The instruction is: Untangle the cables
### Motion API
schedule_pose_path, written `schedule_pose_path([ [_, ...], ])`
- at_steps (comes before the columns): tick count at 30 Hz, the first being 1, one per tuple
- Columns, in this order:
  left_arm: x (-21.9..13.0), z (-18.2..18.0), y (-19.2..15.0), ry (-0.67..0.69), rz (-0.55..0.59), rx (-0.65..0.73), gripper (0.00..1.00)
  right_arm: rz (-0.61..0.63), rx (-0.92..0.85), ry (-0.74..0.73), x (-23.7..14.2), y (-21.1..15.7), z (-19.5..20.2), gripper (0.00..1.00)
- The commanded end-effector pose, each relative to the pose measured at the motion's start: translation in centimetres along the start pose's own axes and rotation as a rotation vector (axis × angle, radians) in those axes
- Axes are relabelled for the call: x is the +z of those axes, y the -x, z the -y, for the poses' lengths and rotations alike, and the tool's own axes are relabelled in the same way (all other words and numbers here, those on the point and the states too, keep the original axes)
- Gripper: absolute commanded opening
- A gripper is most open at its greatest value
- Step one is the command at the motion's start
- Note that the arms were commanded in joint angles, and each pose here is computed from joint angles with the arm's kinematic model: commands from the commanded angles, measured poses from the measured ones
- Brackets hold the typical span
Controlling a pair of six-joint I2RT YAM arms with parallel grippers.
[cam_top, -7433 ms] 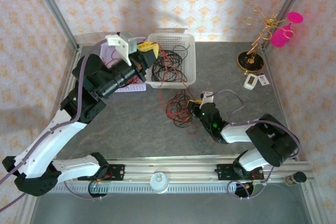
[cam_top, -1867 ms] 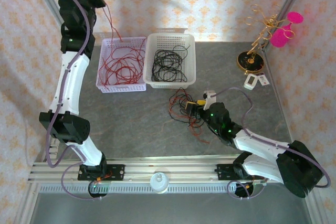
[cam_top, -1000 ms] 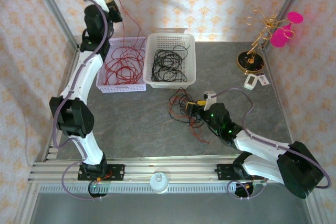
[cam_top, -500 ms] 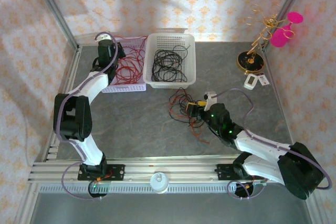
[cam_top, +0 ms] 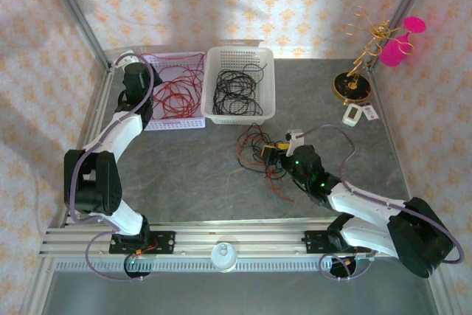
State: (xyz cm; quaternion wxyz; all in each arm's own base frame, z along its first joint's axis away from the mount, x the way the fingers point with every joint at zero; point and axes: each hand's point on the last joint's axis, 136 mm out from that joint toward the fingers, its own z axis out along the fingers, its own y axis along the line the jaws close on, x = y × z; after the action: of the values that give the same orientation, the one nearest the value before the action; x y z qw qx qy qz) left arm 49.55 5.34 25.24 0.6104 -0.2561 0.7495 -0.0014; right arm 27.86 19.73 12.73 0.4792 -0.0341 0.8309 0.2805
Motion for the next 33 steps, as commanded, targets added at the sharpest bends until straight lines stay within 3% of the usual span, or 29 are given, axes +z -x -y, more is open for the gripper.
schedule_pose_path([
  [1,0.6,-1.6,-2.5,0.070,-0.062,0.005,0.00,0.024,0.021,-0.028,-0.2,1.1,0.1,0.62],
  [8,4.9,-3.6,-7.4,0.266,-0.245,0.011,0.00,0.044,0.024,-0.056,-0.9,1.8,0.5,0.62],
  [17,7.2,-3.7,-12.1,0.352,-0.301,0.002,0.00,0.041,0.034,-0.093,-0.9,2.2,0.9,0.62],
  [25,8.5,-2.1,-13.7,0.294,-0.332,0.021,0.36,0.031,0.039,-0.126,-0.3,2.2,1.3,0.62],
  [28,7.6,-1.6,-11.7,0.296,-0.280,0.027,0.42,0.004,0.053,-0.218,0.0,2.3,2.6,0.62],
  [33,4.3,-0.6,-6.5,0.258,-0.175,0.024,0.68,-0.088,0.088,-0.329,0.4,2.4,4.6,0.61],
])
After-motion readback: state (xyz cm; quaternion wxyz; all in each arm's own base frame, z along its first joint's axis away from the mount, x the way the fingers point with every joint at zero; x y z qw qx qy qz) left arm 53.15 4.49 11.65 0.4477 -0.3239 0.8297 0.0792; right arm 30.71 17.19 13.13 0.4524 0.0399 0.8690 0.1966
